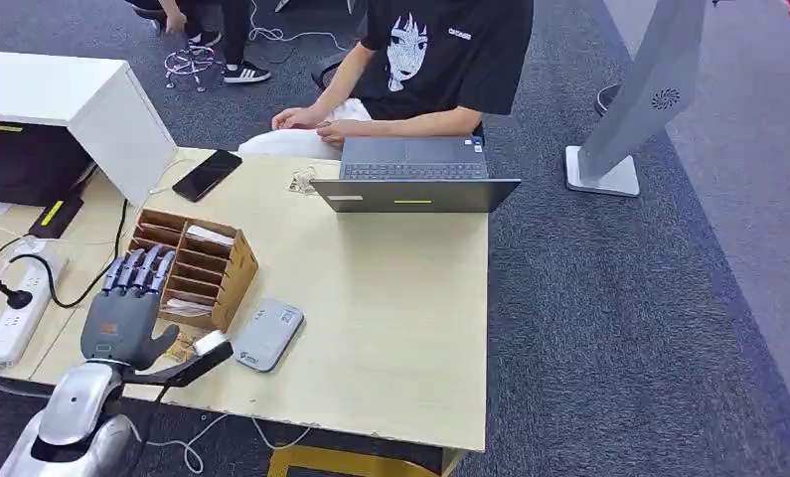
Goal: Pass the card to the sensor for recognition and then transmit it.
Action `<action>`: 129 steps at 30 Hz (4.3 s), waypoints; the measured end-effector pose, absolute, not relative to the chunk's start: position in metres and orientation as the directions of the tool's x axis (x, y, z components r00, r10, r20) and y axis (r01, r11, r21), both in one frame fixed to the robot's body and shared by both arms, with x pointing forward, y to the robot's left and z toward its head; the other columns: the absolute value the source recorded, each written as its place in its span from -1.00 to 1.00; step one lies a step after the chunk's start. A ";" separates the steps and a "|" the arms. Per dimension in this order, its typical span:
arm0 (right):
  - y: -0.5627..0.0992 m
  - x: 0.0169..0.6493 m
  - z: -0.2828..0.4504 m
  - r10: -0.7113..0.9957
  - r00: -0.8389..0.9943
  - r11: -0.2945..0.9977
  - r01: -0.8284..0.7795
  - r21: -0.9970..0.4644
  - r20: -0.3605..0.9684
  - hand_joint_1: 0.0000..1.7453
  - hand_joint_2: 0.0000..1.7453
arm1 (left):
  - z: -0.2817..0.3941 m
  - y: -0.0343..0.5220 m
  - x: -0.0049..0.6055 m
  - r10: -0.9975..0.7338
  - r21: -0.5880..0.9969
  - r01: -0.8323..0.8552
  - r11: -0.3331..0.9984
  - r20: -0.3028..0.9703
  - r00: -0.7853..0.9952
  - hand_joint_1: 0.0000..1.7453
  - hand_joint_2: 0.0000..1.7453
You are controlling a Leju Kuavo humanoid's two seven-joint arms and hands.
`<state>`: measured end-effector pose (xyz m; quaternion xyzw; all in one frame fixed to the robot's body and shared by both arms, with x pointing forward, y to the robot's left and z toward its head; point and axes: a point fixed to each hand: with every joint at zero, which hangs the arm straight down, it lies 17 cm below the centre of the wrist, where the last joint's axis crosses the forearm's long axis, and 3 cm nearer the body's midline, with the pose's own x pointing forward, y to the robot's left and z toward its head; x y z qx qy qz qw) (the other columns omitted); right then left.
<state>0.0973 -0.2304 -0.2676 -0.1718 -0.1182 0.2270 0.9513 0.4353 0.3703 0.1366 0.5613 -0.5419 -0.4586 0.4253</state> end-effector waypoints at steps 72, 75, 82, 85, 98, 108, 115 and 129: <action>-0.211 0.121 -0.262 0.503 0.844 0.832 -0.414 -0.370 0.186 -1.00 1.00 | 0.101 0.373 0.455 -0.999 0.989 -0.144 0.040 0.036 -0.031 -1.00 1.00; -0.207 0.122 -0.261 0.503 0.843 0.834 -0.415 -0.365 0.190 -1.00 1.00 | 0.113 0.360 0.457 -0.995 0.977 -0.199 0.073 0.059 -0.075 -1.00 1.00; -0.203 0.124 -0.260 0.513 0.835 0.829 -0.423 -0.365 0.199 -1.00 1.00 | 0.119 0.336 0.459 -0.988 0.969 -0.220 0.115 0.087 -0.130 -1.00 1.00; -0.202 0.124 -0.260 0.513 0.835 0.830 -0.422 -0.364 0.202 -1.00 1.00 | 0.121 0.332 0.462 -0.986 0.967 -0.225 0.121 0.092 -0.136 -1.00 1.00; -0.205 0.112 -0.263 0.410 0.888 0.884 -0.333 -0.327 0.206 -1.00 1.00 | 0.114 0.332 0.463 -0.986 0.974 -0.195 0.116 0.089 -0.143 -1.00 1.00; -0.207 0.112 -0.264 0.403 0.893 0.886 -0.326 -0.329 0.202 -1.00 1.00 | 0.071 0.337 0.459 -0.978 0.989 0.037 0.141 0.145 -0.150 -1.00 1.00; -0.210 0.112 -0.264 0.407 0.892 0.883 -0.328 -0.335 0.199 -1.00 1.00 | 0.065 0.337 0.454 -0.961 0.978 0.100 0.181 0.198 -0.196 -1.00 1.00; -0.211 0.112 -0.264 0.406 0.893 0.884 -0.328 -0.333 0.196 -1.00 1.00 | 0.068 0.346 0.449 -0.963 0.982 0.103 0.161 0.179 -0.204 -1.00 1.00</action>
